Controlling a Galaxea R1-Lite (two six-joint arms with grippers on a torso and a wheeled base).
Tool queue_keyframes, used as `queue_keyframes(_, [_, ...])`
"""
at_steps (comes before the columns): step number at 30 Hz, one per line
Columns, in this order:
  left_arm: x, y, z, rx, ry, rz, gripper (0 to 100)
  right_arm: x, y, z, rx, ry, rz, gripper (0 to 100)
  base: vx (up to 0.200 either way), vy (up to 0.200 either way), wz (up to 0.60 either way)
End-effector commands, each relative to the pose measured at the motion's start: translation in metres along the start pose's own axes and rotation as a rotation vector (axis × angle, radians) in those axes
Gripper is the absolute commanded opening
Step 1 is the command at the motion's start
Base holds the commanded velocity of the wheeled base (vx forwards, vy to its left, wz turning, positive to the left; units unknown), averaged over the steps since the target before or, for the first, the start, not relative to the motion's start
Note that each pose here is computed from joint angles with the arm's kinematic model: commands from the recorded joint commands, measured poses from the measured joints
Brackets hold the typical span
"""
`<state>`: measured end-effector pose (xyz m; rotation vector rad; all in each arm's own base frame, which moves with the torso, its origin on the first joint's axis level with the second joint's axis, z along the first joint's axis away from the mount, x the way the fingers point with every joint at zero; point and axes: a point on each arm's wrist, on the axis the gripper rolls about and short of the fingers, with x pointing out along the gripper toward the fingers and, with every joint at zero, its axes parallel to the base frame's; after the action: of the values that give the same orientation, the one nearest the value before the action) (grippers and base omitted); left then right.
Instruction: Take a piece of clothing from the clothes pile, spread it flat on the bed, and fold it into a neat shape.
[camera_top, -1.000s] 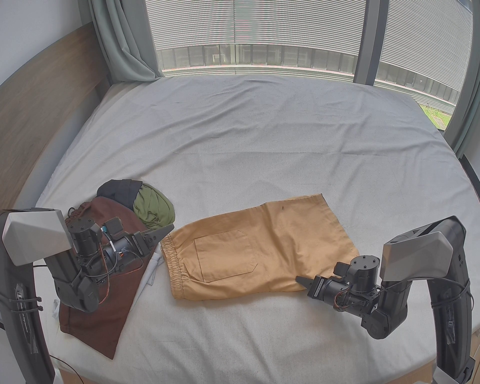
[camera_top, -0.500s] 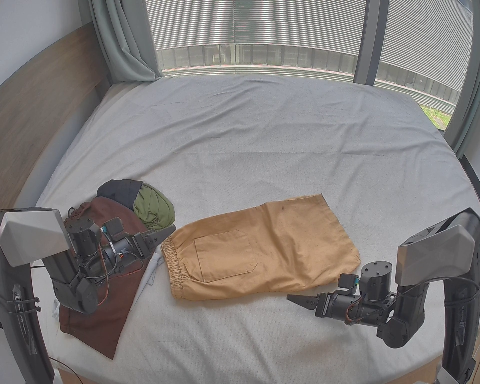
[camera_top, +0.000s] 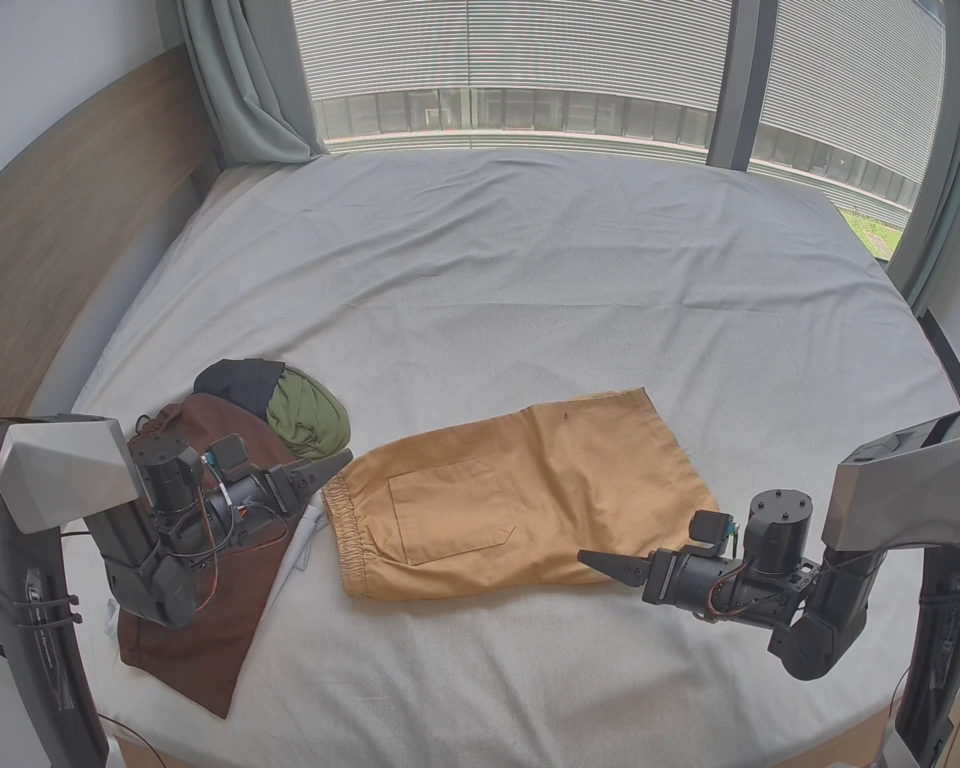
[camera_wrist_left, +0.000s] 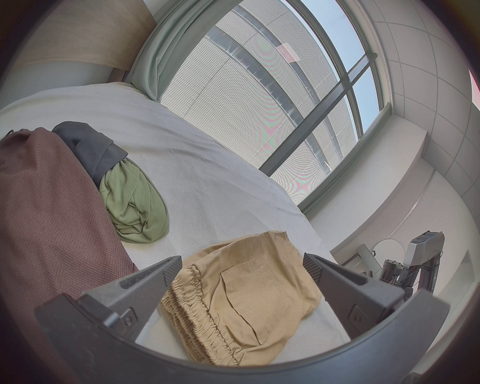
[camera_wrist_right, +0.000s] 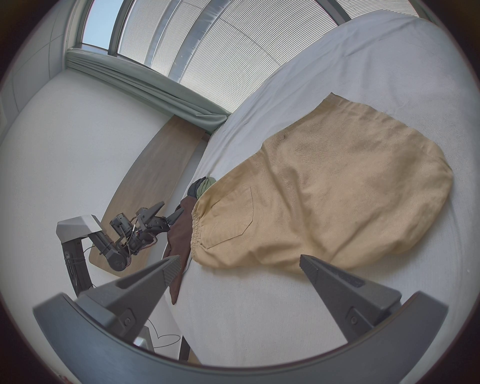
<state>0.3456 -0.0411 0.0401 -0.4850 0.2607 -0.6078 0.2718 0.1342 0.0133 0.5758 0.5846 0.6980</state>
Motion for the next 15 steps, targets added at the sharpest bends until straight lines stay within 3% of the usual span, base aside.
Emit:
queue_keyframes(1, [0.0,0.0,0.0,-0.001,0.0,-0.002,100,0.008,-0.011,0.002,0.01,-0.011,-0.016,100,0.0,0.0,0.0])
queue_keyframes(15, [-0.001,0.0,-0.001,-0.001,0.001,0.001,100,0.016,-0.036,-0.005,0.041,0.005,-0.07,100,0.0,0.0,0.0])
